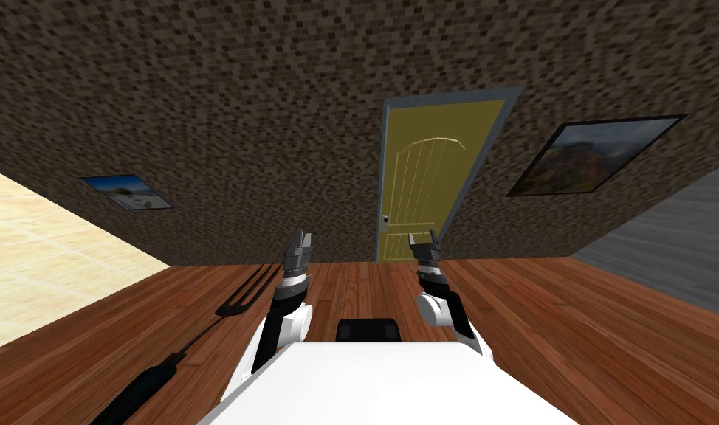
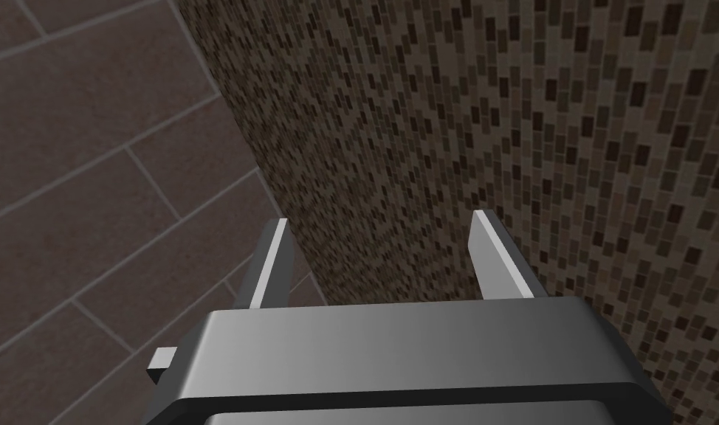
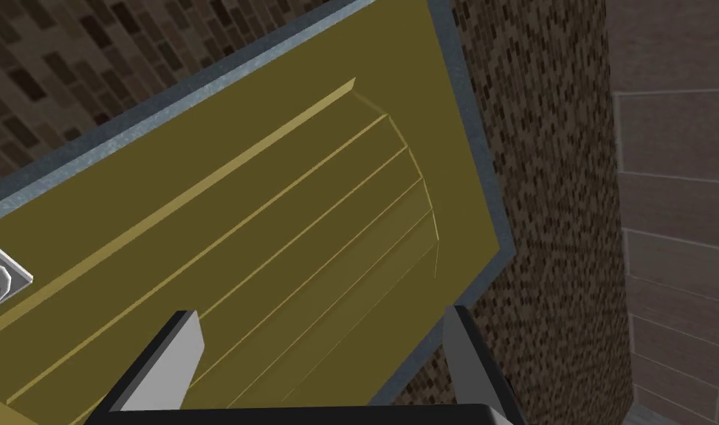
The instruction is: Pull the door open
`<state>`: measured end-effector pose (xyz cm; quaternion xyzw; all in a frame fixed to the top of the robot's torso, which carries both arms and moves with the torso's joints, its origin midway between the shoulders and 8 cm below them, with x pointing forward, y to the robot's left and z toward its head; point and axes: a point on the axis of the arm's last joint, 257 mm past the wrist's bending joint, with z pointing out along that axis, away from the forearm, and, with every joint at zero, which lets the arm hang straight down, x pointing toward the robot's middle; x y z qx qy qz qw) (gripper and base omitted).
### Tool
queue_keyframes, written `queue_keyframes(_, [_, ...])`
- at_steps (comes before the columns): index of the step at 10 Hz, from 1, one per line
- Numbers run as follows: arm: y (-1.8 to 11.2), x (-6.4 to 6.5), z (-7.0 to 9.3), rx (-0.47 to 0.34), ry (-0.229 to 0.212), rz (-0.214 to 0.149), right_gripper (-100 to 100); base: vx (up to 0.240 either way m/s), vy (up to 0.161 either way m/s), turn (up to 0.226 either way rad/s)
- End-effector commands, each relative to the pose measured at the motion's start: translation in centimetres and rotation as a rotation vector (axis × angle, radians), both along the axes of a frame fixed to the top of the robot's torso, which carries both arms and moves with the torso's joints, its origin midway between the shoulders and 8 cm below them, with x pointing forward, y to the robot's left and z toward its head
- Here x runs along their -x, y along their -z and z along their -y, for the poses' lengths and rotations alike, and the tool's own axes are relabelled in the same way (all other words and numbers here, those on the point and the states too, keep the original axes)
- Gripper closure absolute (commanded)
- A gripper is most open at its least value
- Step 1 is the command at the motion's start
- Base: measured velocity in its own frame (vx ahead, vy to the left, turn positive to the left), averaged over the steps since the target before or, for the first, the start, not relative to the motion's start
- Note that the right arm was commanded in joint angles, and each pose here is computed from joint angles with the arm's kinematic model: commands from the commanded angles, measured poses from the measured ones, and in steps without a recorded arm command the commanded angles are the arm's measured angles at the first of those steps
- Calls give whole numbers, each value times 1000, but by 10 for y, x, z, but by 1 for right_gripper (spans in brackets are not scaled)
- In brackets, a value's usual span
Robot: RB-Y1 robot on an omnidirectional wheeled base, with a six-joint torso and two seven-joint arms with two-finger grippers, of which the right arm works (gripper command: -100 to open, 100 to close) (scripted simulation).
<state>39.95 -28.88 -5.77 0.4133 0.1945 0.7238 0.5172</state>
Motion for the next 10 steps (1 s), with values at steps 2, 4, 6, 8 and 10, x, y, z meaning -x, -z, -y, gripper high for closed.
queue_keyframes(2, [12, -7, 5, -89, -36, -19, -100, 48, -33, 82])
queue_keyframes(4, [22, -11, 9, -144, -56, -32, -100, 60, -38, 130])
queue_keyframes(6, [40, -19, 13, -229, -93, -59, -100, 60, -44, 140])
queue_keyframes(8, [51, -23, 18, -292, -109, -72, -100, 50, -44, 72])
queue_keyframes(10, [62, -27, 22, -349, -123, -86, -100, 61, -42, 135])
